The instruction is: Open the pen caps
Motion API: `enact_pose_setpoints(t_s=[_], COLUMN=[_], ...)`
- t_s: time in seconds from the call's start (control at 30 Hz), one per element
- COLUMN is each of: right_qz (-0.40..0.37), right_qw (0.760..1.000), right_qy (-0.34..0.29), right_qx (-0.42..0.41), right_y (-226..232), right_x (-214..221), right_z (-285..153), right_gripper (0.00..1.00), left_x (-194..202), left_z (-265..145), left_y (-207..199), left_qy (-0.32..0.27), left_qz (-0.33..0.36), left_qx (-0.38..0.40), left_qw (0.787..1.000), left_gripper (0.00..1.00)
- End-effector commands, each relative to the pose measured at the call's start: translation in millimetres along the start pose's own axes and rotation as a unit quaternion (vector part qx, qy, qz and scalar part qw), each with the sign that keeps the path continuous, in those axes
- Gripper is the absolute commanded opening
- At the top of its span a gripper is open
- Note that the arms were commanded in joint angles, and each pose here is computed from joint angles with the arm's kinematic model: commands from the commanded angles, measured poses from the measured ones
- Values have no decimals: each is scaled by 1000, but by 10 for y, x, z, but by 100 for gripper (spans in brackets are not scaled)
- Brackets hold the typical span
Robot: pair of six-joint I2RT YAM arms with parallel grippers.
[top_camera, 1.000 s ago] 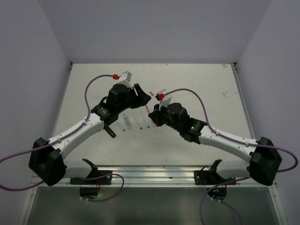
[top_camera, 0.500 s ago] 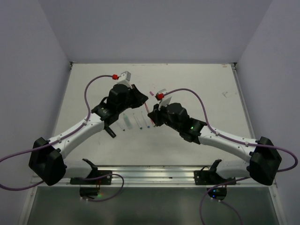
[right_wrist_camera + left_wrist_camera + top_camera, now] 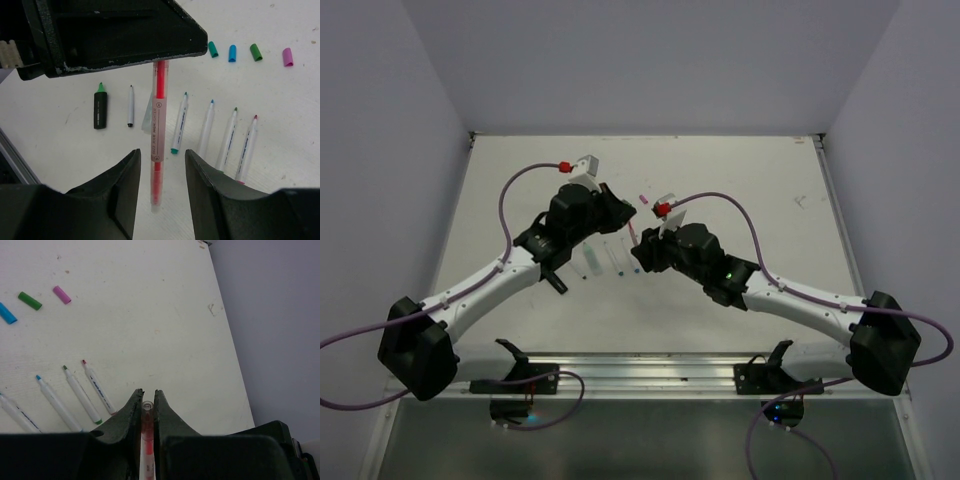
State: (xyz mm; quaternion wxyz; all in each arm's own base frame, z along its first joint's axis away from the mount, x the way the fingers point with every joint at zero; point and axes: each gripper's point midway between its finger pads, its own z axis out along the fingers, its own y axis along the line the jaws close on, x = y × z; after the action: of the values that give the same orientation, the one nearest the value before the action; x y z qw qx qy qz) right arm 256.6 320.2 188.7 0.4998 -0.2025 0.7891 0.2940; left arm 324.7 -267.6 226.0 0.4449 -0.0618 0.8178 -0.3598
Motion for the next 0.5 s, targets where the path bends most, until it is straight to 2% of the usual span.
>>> enact_pose_setpoints(t_s=[0.0, 0.3, 0.47], right_qz=[7, 6, 2], right_qw=[999, 999, 999], right_qy=[-29, -36, -42], right_qx=[-14, -22, -25], right_y=[89, 148, 174], right_x=[-168, -271, -344], right_z=[40, 145, 157], right_gripper=[45, 40, 31], left_x=[-185, -212, -196], left_z=[-112, -186, -180], left_y=[-197, -250, -226], left_qy=[-35, -43, -44], left_qz=[10, 7, 7], left_qx=[42, 56, 56], left_qw=[998, 997, 997], left_gripper=[0, 0, 0])
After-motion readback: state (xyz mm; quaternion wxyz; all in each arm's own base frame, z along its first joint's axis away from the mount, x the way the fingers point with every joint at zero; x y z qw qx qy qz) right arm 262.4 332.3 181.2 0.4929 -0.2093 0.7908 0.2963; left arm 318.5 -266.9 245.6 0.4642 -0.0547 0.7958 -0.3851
